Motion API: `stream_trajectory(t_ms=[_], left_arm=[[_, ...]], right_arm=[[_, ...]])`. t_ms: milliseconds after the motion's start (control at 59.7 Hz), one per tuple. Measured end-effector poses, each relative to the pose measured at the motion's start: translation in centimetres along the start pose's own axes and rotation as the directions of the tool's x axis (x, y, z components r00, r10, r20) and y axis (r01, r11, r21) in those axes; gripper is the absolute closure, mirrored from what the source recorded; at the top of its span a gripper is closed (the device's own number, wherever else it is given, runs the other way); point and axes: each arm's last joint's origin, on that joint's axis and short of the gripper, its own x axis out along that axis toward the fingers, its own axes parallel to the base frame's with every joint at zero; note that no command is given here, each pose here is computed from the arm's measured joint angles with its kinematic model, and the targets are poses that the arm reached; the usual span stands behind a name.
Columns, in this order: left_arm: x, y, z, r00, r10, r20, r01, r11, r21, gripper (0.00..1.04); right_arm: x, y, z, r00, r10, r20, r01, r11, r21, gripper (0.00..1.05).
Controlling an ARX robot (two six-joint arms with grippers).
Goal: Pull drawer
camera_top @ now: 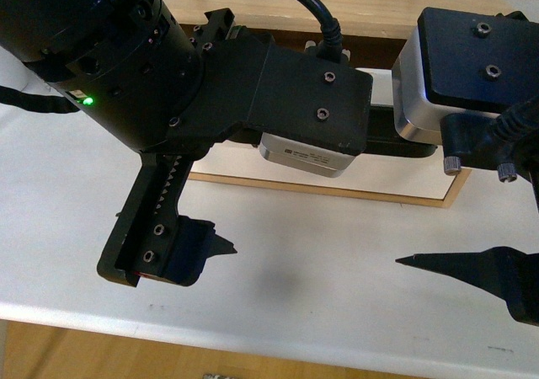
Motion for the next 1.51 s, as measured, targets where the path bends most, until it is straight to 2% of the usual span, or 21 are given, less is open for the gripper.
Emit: stream_trajectory(t_ms=[134, 503, 720, 871, 955, 1089, 1156, 1240, 1457, 1508], left_arm=[[0.0, -0.2, 0.0, 1.000, 0.015, 0.001, -0.015, 1.000, 0.002, 0.06], [-1.4, 0.1, 0.1, 0.985, 0.169, 0.036, -0.170, 0.985, 0.017, 0.06], [-4.0, 0.2, 0.6, 0.950, 0.305, 0.062, -0.306, 0.952, 0.016, 0.06], [-5.8, 0.0, 0.8, 0.885, 0.457, 0.085, -0.459, 0.889, -0.003, 0.06], [-6.7, -0.4, 0.8, 0.847, 0.526, 0.077, -0.526, 0.850, -0.028, 0.06], [-8.1, -2.2, 0.2, 0.767, 0.641, 0.027, -0.638, 0.766, -0.082, 0.06], [-8.9, -3.2, -0.2, 0.712, 0.702, -0.012, -0.698, 0.707, -0.116, 0.06], [-9.8, -4.6, -0.7, 0.658, 0.752, -0.043, -0.746, 0.643, -0.171, 0.06], [-12.7, -9.1, -1.9, 0.527, 0.839, -0.137, -0.823, 0.462, -0.331, 0.06], [-13.2, -10.0, -2.1, 0.491, 0.856, -0.164, -0.836, 0.409, -0.367, 0.06]], right_arm=[[0.0, 0.1, 0.1, 1.000, -0.007, 0.004, 0.007, 1.000, 0.000, 0.09], [-1.3, 0.3, 0.4, 0.996, -0.076, 0.048, 0.074, 0.996, 0.058, 0.09], [-4.0, 0.3, 1.2, 0.972, -0.213, 0.098, 0.208, 0.976, 0.061, 0.09], [-5.9, 0.3, 1.4, 0.932, -0.334, 0.137, 0.325, 0.942, 0.088, 0.09], [-7.3, 0.5, 1.4, 0.891, -0.429, 0.147, 0.416, 0.903, 0.110, 0.09], [-9.3, 1.9, 1.3, 0.820, -0.548, 0.167, 0.523, 0.835, 0.169, 0.09], [-10.1, 2.8, 1.1, 0.788, -0.590, 0.176, 0.559, 0.806, 0.194, 0.09], [-11.2, 4.2, 0.7, 0.722, -0.672, 0.168, 0.634, 0.738, 0.230, 0.09], [-13.3, 7.9, -0.7, 0.608, -0.784, 0.121, 0.723, 0.611, 0.324, 0.09], [-14.0, 8.7, -0.9, 0.567, -0.816, 0.111, 0.748, 0.567, 0.346, 0.09]])
